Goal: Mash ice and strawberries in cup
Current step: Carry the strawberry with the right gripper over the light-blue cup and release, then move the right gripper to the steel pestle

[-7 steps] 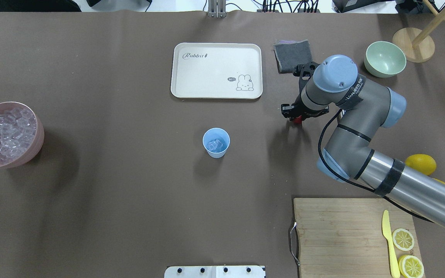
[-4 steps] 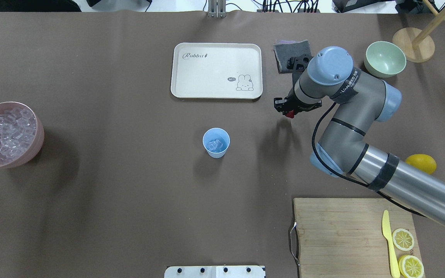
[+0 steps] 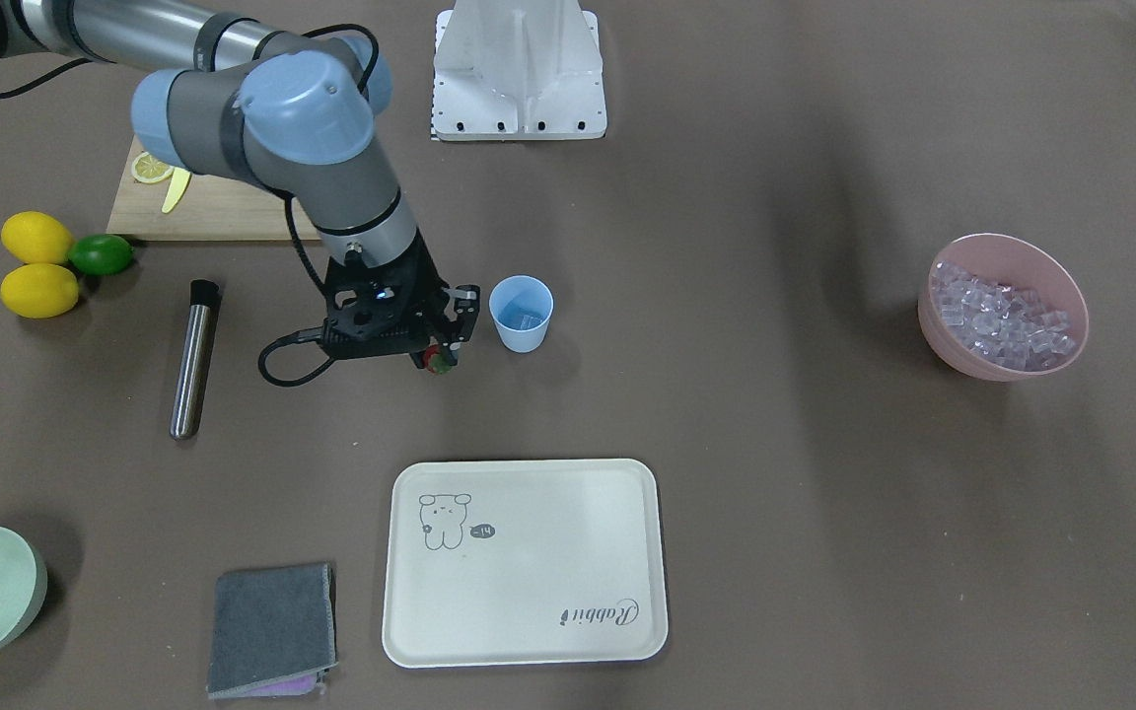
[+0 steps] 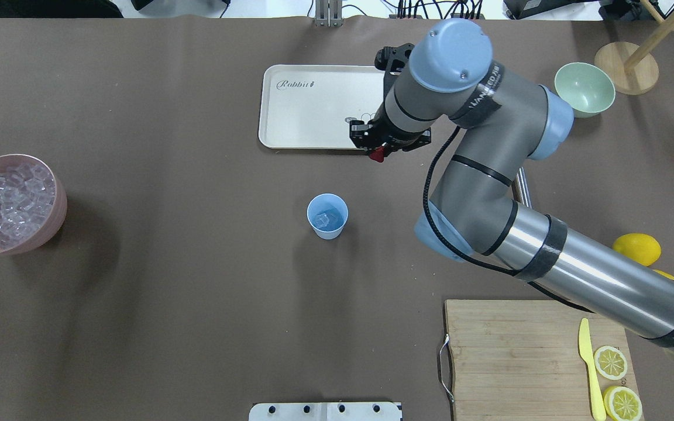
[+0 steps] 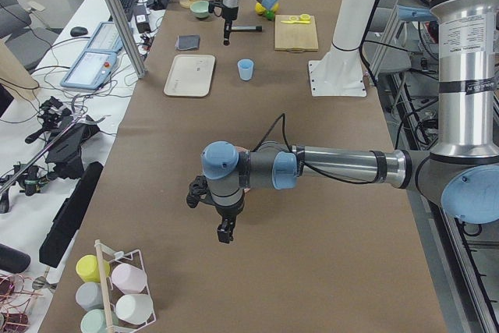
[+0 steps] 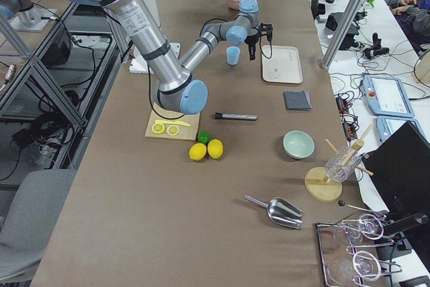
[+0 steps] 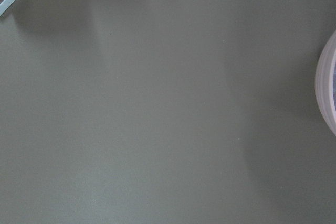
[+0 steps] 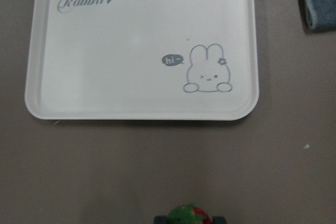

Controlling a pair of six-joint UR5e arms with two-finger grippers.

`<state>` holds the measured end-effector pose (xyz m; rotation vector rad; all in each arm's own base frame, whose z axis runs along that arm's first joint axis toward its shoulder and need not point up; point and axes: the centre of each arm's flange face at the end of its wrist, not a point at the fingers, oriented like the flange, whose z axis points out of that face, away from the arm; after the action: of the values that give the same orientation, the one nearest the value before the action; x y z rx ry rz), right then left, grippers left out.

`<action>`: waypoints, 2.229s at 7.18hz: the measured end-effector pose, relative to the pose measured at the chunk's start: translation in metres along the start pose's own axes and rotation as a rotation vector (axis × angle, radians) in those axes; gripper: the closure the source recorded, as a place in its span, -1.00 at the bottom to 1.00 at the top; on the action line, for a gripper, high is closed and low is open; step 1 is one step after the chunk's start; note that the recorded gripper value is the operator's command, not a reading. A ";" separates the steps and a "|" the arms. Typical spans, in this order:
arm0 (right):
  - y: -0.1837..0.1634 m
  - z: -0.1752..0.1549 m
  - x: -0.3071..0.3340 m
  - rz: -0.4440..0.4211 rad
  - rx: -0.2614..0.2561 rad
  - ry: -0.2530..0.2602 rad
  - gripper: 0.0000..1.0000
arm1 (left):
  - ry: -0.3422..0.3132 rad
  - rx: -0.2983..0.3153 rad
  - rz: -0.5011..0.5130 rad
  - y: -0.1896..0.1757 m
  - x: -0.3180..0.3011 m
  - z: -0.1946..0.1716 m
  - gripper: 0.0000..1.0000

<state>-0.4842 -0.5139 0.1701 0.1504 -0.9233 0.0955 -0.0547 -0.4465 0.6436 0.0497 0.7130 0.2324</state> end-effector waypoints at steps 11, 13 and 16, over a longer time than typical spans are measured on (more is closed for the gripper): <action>0.081 0.030 -0.074 0.033 -0.075 0.042 -0.99 | -0.006 0.022 0.018 -0.002 0.001 -0.002 -1.00; 0.030 0.009 -0.038 0.077 -0.134 0.050 -1.00 | -0.005 0.020 0.016 -0.002 0.000 -0.001 -1.00; -0.029 -0.008 0.053 0.037 -0.185 0.137 -1.00 | -0.004 0.017 0.015 -0.001 -0.001 0.000 -1.00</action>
<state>-0.4420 -0.5397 0.2052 -0.0443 -0.7935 0.0541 -0.0547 -0.4478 0.6440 0.0721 0.7107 0.2403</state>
